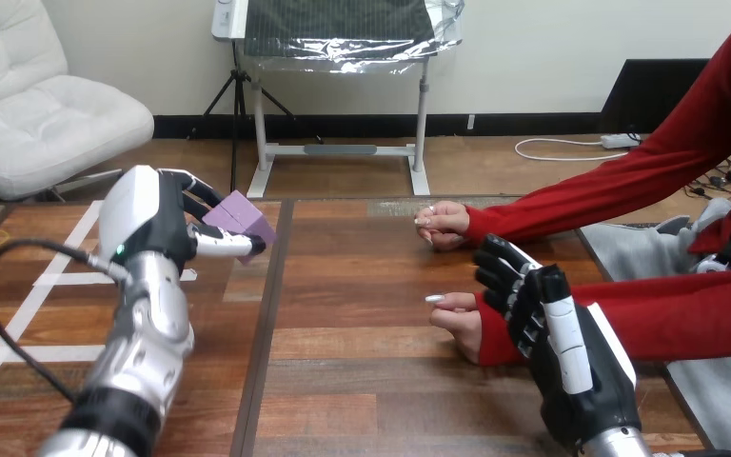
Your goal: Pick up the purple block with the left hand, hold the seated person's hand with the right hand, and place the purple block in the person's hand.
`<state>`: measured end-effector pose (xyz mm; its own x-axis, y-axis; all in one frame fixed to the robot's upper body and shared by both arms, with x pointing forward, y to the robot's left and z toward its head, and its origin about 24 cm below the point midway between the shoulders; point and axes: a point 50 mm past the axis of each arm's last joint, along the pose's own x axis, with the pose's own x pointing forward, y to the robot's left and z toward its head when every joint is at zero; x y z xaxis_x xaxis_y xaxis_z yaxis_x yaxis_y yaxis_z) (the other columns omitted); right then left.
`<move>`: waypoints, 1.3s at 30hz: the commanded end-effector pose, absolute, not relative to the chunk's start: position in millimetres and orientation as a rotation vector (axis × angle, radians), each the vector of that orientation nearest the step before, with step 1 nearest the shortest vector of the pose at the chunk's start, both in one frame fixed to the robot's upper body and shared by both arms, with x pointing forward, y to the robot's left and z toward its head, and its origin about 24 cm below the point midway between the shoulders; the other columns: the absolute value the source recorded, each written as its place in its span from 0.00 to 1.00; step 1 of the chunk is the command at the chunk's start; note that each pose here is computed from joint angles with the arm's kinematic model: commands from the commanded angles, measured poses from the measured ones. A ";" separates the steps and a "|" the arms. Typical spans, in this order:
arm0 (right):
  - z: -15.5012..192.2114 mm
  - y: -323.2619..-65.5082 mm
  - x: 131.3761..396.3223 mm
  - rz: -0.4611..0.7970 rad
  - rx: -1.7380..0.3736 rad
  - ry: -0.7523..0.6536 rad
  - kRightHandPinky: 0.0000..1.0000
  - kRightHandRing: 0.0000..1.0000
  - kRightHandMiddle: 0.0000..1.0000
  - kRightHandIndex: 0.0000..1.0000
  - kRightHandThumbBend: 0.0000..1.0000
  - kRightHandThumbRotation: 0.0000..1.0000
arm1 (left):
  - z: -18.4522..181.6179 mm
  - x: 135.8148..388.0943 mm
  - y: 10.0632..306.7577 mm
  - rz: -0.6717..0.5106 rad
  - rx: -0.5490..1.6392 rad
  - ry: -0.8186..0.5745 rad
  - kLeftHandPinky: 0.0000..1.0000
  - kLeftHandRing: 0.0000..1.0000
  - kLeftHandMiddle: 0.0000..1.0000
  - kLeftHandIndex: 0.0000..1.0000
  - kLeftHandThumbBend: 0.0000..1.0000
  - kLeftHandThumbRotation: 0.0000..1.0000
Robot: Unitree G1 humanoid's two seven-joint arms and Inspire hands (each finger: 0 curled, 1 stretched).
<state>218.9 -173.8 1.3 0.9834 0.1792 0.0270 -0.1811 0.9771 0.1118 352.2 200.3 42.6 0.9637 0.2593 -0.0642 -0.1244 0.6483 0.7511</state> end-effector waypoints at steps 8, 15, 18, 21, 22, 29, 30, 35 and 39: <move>34.2 -191.8 240.9 0.039 -0.155 -0.229 0.92 0.91 0.89 0.86 0.83 0.88 | 98.3 324.4 181.5 0.241 0.586 -0.166 0.35 0.42 0.46 0.48 0.66 0.00; 40.8 -199.8 246.0 0.005 -0.222 -0.256 0.88 0.88 0.87 0.84 0.87 0.86 | 101.0 313.7 178.0 0.223 0.554 -0.192 0.34 0.40 0.45 0.47 0.66 0.00; 44.6 -204.0 249.6 0.003 -0.238 -0.268 0.86 0.88 0.86 0.83 0.88 0.84 | 101.5 310.0 176.9 0.212 0.543 -0.194 0.34 0.40 0.45 0.47 0.66 0.00; 48.6 -209.6 252.8 0.004 -0.272 -0.287 0.85 0.87 0.86 0.83 0.89 0.82 | 101.9 306.9 175.6 0.204 0.538 -0.197 0.34 0.40 0.44 0.47 0.66 0.00; 51.0 -212.5 253.9 0.004 -0.296 -0.298 0.84 0.87 0.86 0.83 0.89 0.82 | 101.9 305.4 175.2 0.199 0.538 -0.200 0.34 0.40 0.44 0.47 0.67 0.00; 62.1 -226.3 258.7 -0.002 -0.400 -0.334 0.80 0.85 0.85 0.83 0.87 0.81 | 101.8 299.4 173.3 0.178 0.532 -0.209 0.34 0.40 0.43 0.46 0.67 0.00; 63.2 -227.7 258.9 -0.002 -0.411 -0.337 0.79 0.85 0.85 0.83 0.87 0.81 | 101.7 298.8 173.0 0.176 0.531 -0.208 0.34 0.40 0.43 0.45 0.67 0.00; 69.4 -236.9 262.1 -0.003 -0.452 -0.336 0.77 0.84 0.85 0.84 0.90 0.82 | 100.7 296.1 171.6 0.169 0.520 -0.193 0.34 0.40 0.44 0.45 0.66 0.00; 74.6 -244.7 263.8 0.000 -0.496 -0.336 0.78 0.85 0.86 0.85 0.92 0.82 | 99.3 293.9 169.9 0.164 0.503 -0.175 0.34 0.41 0.44 0.46 0.65 0.00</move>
